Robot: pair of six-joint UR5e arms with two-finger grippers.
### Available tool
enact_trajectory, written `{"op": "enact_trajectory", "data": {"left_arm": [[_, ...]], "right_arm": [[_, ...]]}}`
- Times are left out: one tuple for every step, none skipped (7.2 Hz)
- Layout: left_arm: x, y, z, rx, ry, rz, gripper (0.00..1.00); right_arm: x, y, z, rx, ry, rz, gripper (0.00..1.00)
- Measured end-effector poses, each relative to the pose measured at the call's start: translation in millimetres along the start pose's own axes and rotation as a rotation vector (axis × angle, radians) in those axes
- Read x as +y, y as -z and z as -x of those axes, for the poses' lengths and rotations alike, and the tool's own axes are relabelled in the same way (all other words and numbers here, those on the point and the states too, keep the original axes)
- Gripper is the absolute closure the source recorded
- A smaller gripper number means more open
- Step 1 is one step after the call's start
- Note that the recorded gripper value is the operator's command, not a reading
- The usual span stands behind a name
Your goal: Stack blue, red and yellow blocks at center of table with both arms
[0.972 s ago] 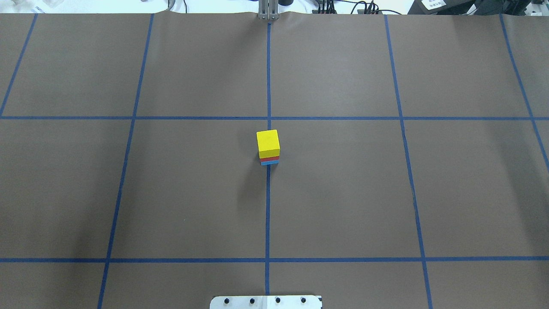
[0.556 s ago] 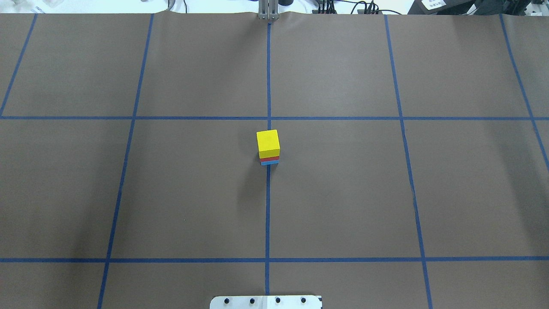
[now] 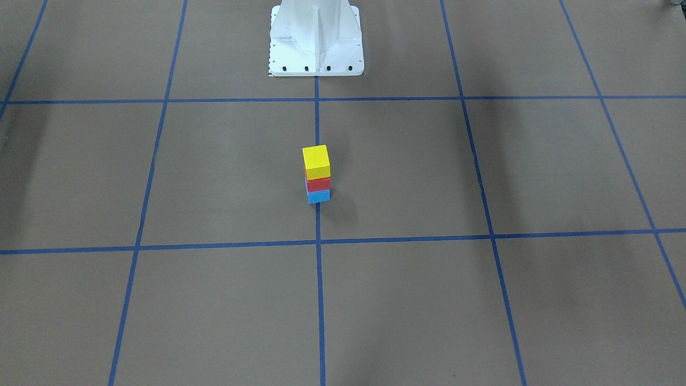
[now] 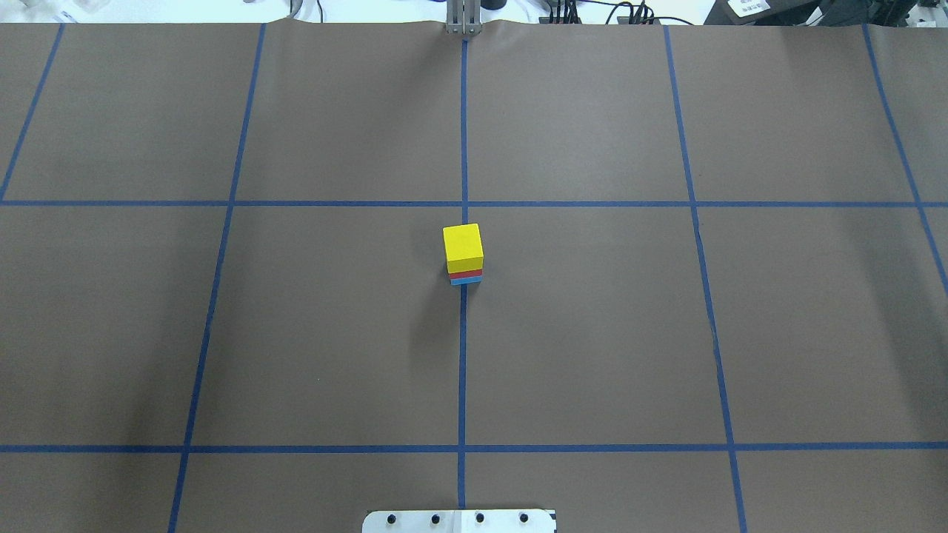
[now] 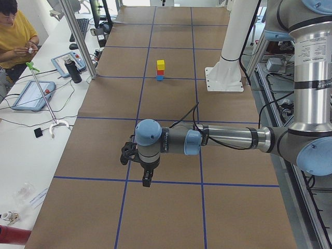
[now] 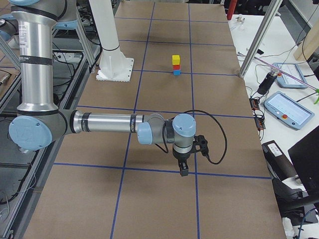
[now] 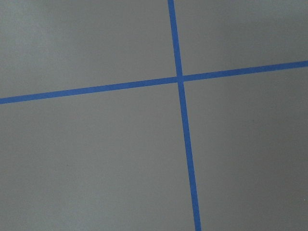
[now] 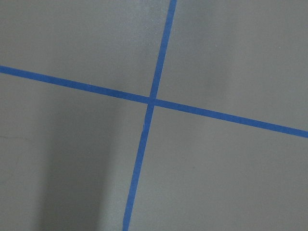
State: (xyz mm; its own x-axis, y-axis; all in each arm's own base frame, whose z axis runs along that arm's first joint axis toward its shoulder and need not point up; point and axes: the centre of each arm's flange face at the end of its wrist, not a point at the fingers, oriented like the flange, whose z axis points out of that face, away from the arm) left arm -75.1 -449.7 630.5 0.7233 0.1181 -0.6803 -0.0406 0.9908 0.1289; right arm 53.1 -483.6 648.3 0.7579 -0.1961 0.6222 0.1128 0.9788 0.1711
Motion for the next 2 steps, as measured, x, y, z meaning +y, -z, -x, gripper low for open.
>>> {"op": "enact_trajectory", "data": {"left_arm": [[0.0,0.0,0.0,0.000,0.000,0.000,0.00],[0.0,0.0,0.0,0.000,0.001,0.000,0.00]], "right_arm": [[-0.4,0.5,0.4,0.000,0.000,-0.001,0.01],[-0.7,0.8,0.6,0.000,0.001,-0.002,0.01]]}}
